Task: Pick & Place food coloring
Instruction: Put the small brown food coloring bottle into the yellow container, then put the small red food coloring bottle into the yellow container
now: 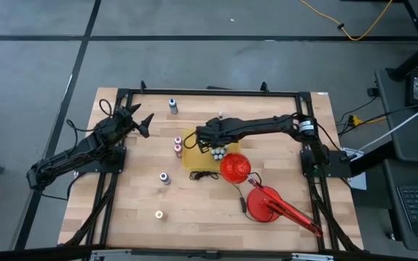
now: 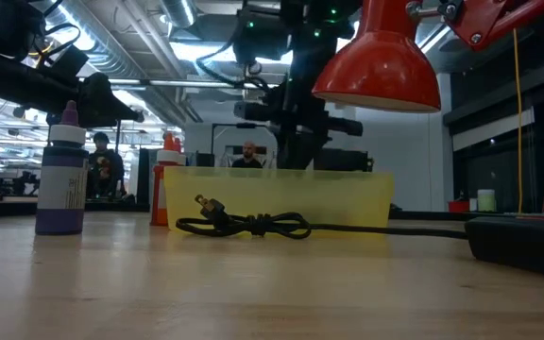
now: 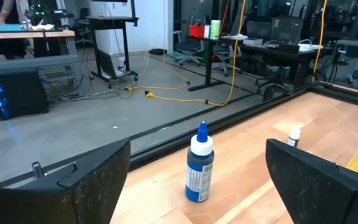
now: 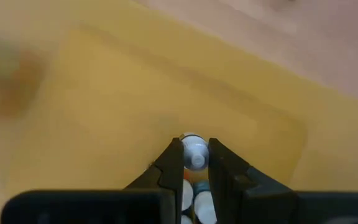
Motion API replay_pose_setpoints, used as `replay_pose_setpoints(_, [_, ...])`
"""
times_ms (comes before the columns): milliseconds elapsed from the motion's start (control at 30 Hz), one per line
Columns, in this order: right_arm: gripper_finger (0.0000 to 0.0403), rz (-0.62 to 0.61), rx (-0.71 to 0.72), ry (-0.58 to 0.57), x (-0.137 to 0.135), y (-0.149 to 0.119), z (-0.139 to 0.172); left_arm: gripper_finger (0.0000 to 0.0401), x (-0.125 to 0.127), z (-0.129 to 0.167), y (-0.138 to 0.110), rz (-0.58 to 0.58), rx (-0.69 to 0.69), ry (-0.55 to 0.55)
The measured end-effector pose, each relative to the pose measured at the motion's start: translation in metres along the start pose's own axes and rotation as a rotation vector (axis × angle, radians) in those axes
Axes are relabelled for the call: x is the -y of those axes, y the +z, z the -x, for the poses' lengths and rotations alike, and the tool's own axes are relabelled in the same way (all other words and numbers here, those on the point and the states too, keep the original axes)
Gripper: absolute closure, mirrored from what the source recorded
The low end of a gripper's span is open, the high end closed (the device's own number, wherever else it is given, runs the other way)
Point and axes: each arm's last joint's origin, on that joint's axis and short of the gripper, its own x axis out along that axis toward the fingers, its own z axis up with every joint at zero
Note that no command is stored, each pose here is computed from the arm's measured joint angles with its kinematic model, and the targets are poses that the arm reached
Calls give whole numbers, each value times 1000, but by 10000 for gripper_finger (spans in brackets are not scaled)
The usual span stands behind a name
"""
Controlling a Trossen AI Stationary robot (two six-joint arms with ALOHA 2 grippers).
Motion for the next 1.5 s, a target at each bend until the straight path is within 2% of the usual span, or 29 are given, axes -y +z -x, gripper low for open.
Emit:
replay_pose_setpoints(300, [348,-9,-29,1,10,-10,-21,37,0,0,0,0,1,0])
replay_pose_setpoints(667, [348,-2,-72,6,20,-17,-28,37,0,0,0,0,1,0])
replay_pose_setpoints(1033, [289,17,-133,33,22,-16,-31,37,0,0,0,0,1,0])
replay_pose_setpoints(1333, [276,42,-79,52,22,4,-12,36,0,0,0,0,1,0])
replay_pose_setpoints(1500, [275,87,-42,9,29,18,0,38,0,0,0,0,1,0])
